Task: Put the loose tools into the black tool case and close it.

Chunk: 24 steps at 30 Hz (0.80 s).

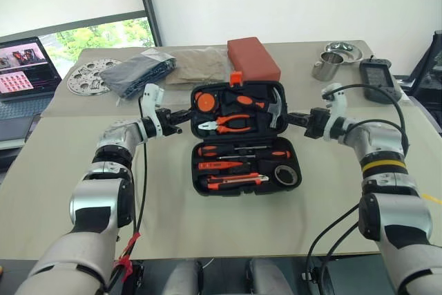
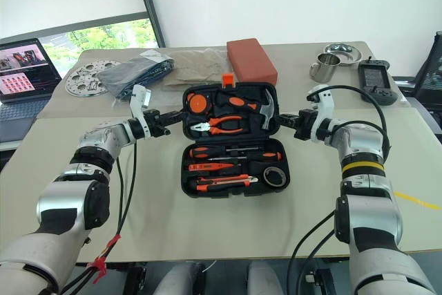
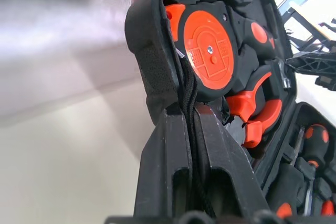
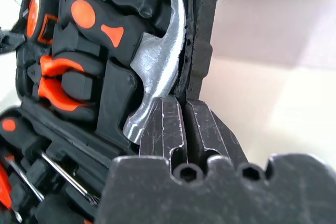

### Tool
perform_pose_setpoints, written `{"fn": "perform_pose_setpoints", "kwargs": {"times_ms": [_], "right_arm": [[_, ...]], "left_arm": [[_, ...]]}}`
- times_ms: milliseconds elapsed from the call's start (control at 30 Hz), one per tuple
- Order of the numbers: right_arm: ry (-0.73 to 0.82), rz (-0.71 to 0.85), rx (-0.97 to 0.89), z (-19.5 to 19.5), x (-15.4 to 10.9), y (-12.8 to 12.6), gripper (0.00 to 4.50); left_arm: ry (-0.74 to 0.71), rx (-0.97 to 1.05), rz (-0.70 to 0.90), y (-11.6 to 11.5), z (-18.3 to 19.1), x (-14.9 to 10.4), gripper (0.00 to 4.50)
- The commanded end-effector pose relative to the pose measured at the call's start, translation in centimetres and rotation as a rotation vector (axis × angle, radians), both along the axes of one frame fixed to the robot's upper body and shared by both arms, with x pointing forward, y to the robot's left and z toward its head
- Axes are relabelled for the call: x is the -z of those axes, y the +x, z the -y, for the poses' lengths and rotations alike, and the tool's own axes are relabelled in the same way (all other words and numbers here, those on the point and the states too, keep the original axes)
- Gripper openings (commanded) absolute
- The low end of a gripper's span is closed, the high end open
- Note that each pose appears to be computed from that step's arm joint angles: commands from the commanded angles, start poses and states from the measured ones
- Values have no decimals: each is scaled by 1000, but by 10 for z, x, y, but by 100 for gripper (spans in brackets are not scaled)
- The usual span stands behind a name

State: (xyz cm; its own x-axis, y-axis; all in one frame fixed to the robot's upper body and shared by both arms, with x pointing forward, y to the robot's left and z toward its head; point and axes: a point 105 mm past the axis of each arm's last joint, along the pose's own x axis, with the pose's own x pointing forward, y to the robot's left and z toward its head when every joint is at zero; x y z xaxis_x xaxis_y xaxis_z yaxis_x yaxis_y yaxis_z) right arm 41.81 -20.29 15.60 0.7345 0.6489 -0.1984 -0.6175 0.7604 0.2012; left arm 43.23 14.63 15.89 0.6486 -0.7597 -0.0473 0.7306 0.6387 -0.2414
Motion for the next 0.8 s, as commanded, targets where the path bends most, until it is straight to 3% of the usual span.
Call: {"fn": "perform_pose_setpoints", "kwargs": {"times_ms": [33, 467, 700, 800], "right_arm": [[7, 310, -92, -14, -47, -6, 0], [-436, 748, -194, -9, -10, -37, 0], [-690, 828, -390, 9, 22, -71, 0], [-757, 820, -405, 17, 27, -74, 99]], "left_arm": [[118, 59, 335, -4, 14, -41, 5], [706, 150, 800, -34, 14, 13, 5], [931, 238, 1062, -58, 8, 34, 5], [928, 261, 1170, -68, 10, 30, 0]]}}
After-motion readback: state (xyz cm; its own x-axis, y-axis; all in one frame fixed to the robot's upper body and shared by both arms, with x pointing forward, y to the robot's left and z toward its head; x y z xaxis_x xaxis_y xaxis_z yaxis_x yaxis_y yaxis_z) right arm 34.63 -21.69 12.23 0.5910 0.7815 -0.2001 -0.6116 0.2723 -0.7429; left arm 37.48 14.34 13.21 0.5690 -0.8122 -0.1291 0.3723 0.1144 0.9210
